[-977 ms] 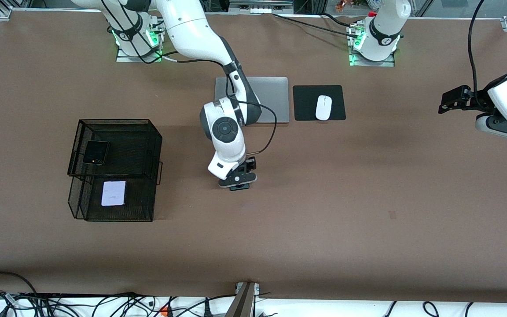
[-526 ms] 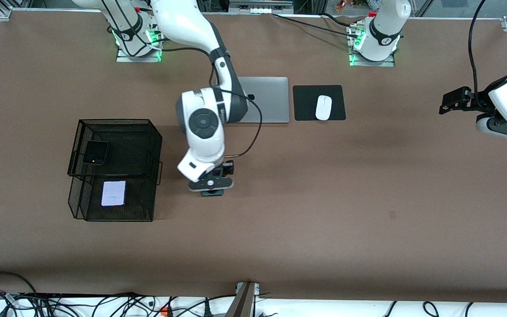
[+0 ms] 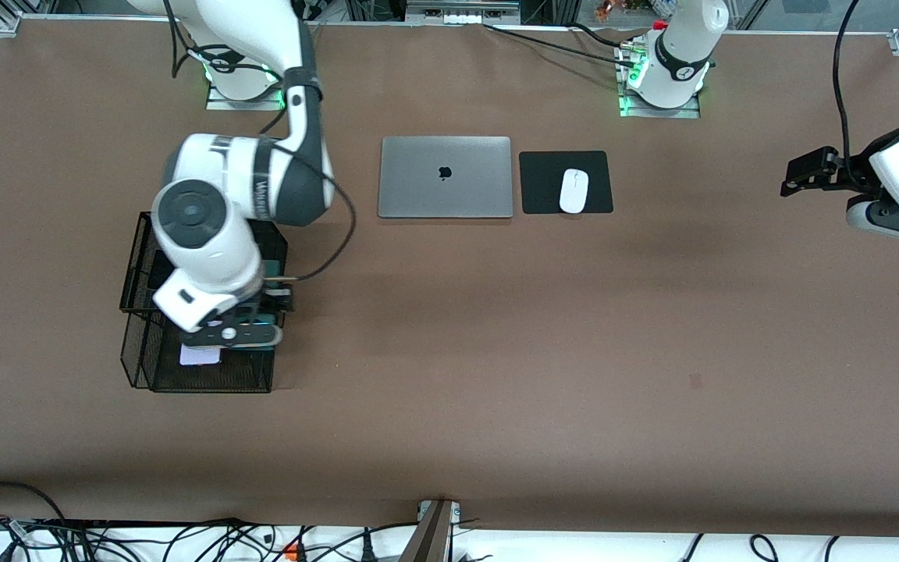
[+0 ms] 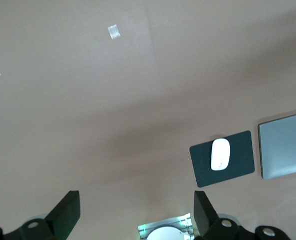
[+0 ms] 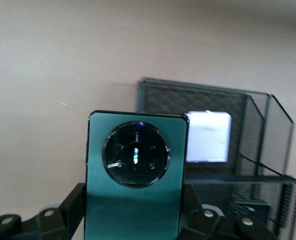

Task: Place phones with both arms
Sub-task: 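Carry the green phone into the basket and open the right gripper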

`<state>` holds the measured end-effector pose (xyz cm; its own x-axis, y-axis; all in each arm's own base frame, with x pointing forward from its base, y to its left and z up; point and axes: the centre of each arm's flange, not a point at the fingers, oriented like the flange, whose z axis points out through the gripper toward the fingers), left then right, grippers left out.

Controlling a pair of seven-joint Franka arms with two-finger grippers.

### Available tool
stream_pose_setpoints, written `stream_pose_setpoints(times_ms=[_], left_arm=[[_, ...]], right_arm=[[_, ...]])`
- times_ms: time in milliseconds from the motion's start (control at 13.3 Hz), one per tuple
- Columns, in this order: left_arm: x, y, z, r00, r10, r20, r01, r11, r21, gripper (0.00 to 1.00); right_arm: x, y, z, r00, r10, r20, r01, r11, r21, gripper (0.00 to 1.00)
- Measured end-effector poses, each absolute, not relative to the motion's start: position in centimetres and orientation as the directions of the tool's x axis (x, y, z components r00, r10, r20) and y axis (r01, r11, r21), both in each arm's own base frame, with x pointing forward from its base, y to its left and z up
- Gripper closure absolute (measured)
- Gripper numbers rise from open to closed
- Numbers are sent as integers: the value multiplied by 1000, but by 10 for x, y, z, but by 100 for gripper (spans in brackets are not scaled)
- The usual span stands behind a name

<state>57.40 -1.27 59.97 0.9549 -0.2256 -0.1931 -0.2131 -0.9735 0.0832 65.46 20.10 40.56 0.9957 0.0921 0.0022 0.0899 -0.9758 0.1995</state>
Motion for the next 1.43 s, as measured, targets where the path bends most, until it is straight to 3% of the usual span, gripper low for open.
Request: stream_pose_setpoints(times_ms=[376,826,1427], left_arm=[[571,-13,601,953,-226,-202,-213,-973,85,0],[570,-13,603,953,-223,-204,-210,-974,84,0],[568,-13,603,952,-220,-215,-206,-975,86,0]], right_arm=[[623,120,379,995,38,-89,48,-993,110,19],[569,118,339,991,54,-119,63,-996,70,19],[554,99,314,993,42,-110,47,-998,43,19]])
